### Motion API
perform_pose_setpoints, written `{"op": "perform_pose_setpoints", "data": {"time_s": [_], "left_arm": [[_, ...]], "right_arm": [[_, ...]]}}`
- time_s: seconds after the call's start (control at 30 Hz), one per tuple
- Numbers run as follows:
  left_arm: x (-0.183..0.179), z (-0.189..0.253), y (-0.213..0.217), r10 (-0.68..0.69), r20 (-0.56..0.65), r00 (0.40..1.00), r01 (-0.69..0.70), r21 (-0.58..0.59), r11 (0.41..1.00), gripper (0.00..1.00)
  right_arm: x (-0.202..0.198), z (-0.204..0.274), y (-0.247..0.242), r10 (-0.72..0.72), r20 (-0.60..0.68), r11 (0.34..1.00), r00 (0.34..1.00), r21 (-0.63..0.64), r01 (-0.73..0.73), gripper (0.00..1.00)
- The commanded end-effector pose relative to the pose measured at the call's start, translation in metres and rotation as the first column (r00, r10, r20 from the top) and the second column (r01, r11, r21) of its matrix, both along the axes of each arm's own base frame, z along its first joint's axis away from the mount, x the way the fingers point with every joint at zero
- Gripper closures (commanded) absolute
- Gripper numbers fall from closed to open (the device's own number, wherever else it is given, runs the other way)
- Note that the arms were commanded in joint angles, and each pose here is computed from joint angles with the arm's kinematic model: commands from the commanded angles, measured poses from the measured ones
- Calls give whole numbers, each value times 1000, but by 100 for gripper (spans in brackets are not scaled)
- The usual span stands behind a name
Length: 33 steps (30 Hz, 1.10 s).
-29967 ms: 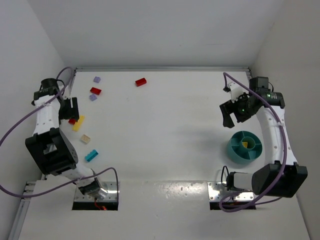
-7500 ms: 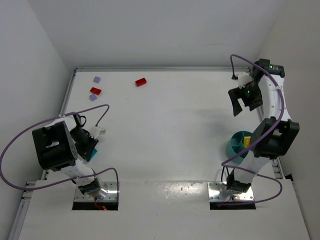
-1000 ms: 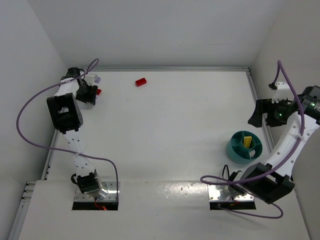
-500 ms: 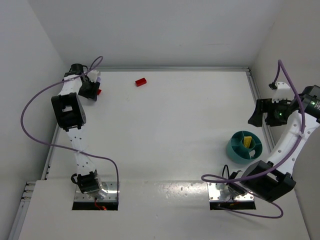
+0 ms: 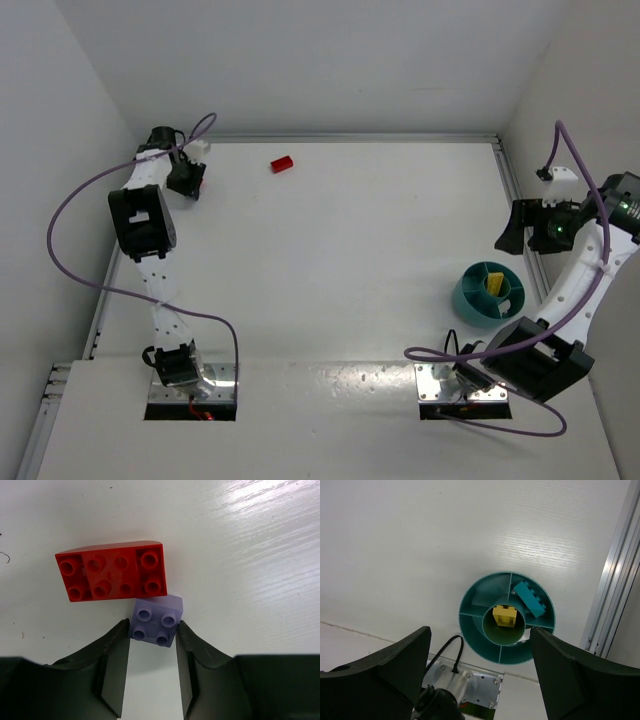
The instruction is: Sort the legos into containers by color
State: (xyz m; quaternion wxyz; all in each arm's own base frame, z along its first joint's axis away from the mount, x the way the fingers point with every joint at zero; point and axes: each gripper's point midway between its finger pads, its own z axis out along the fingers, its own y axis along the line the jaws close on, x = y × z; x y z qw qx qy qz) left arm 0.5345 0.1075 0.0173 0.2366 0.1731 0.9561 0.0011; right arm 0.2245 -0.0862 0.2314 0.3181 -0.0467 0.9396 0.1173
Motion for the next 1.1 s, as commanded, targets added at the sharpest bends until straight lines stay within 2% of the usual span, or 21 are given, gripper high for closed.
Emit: {"op": "perform_pose_setpoints", "data": {"time_s": [0.0,0.03,0.2,0.27,0.3,0.33,0.47,0.63,0.7,0.8,0.9,0.97,1.07], "left_arm": [[-28,-41,-11,-39,-125,991,36,-28,999,75],[-28,-41,-9,-36,-127,991,33,-19,999,76],[-39,-33,-18,-103,-120,987,98,-48,994,88],[-52,-35,-30,-136,-118,984,126,-92,988,90],[-53,-14,-33,-159,-71,985,152,-90,984,92],[-74,-21,-44,-173,-98,980,159,-137,978,93],[-108,7,-70,-246,-26,969,236,-194,952,96],[-144,41,-100,-321,63,945,326,-259,909,97],[-162,60,-121,-355,117,928,373,-294,880,97],[-182,86,-151,-416,210,885,464,-311,829,97],[-196,114,-182,-431,299,851,517,-340,785,98],[-208,126,-207,-452,319,833,548,-363,754,98],[-222,152,-244,-472,380,796,597,-362,716,98]], "right_arm": [[2,7,1,1,25,1000,1000,-6,-1,20],[1,9,2,1,33,1000,999,-13,-1,20],[-6,17,16,33,63,999,997,7,-34,20],[-4,27,23,55,98,998,994,28,-58,20],[-2,32,25,61,109,997,992,39,-65,20],[0,36,27,59,123,997,991,51,-65,20],[9,56,48,80,212,982,974,150,-114,17],[21,65,60,63,236,944,970,302,-134,17],[22,62,74,70,240,902,968,400,-164,17],[21,48,94,64,195,798,979,579,-167,24],[21,27,114,74,110,645,991,752,-132,27],[24,22,121,91,76,597,993,794,-115,27],[34,13,133,146,52,578,988,806,-128,27]]}}
